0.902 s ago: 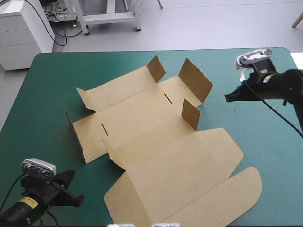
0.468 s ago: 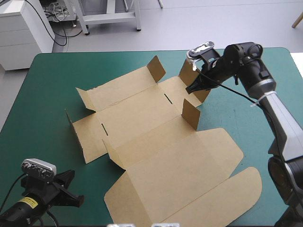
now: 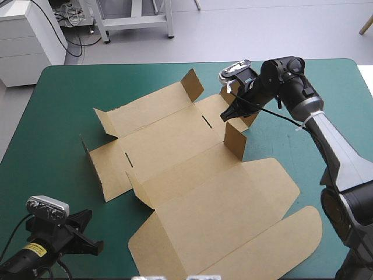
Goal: Fold the box
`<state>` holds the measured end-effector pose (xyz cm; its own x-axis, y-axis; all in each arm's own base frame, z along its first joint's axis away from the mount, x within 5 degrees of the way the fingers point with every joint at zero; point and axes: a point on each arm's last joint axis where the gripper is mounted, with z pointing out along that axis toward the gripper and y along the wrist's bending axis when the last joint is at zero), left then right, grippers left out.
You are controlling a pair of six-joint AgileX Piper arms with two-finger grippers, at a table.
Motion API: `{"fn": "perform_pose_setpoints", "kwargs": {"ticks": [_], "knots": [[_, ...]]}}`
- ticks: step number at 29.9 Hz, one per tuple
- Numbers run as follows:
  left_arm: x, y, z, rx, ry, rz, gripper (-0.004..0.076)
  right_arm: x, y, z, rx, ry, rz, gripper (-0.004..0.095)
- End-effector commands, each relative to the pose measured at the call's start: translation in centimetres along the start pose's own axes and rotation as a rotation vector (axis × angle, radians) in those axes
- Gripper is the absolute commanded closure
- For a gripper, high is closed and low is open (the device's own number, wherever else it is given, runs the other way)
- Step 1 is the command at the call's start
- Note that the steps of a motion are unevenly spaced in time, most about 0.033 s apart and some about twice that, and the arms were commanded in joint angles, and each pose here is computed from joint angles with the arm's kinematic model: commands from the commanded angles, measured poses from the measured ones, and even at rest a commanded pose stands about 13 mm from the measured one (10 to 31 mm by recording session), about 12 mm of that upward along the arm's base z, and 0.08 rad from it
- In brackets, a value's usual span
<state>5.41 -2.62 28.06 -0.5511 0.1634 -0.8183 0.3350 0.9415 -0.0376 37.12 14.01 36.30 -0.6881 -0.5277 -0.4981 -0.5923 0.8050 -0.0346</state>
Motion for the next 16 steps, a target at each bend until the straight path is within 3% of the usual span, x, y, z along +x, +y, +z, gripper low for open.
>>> {"fn": "perform_pose_setpoints", "kwargs": {"ticks": [1,3,7,16], "knots": [[-1.1,0.0,-0.2,0.002,-0.064,-0.017,0.0731,-0.5,0.1,-2.9,0.030,-0.094,0.002,0.0640],[-1.1,0.0,-0.2,0.002,-0.064,-0.017,0.0731,-0.5,0.1,-2.9,0.029,-0.095,0.002,0.0497],[-1.1,0.0,-0.2,0.002,-0.064,-0.017,0.0731,-0.5,0.1,-2.7,0.027,-0.091,0.003,0.0322],[-1.1,0.0,-0.2,0.002,-0.064,-0.017,0.0731,-0.5,-0.2,0.4,0.001,-0.026,0.087,0.0303]]}}
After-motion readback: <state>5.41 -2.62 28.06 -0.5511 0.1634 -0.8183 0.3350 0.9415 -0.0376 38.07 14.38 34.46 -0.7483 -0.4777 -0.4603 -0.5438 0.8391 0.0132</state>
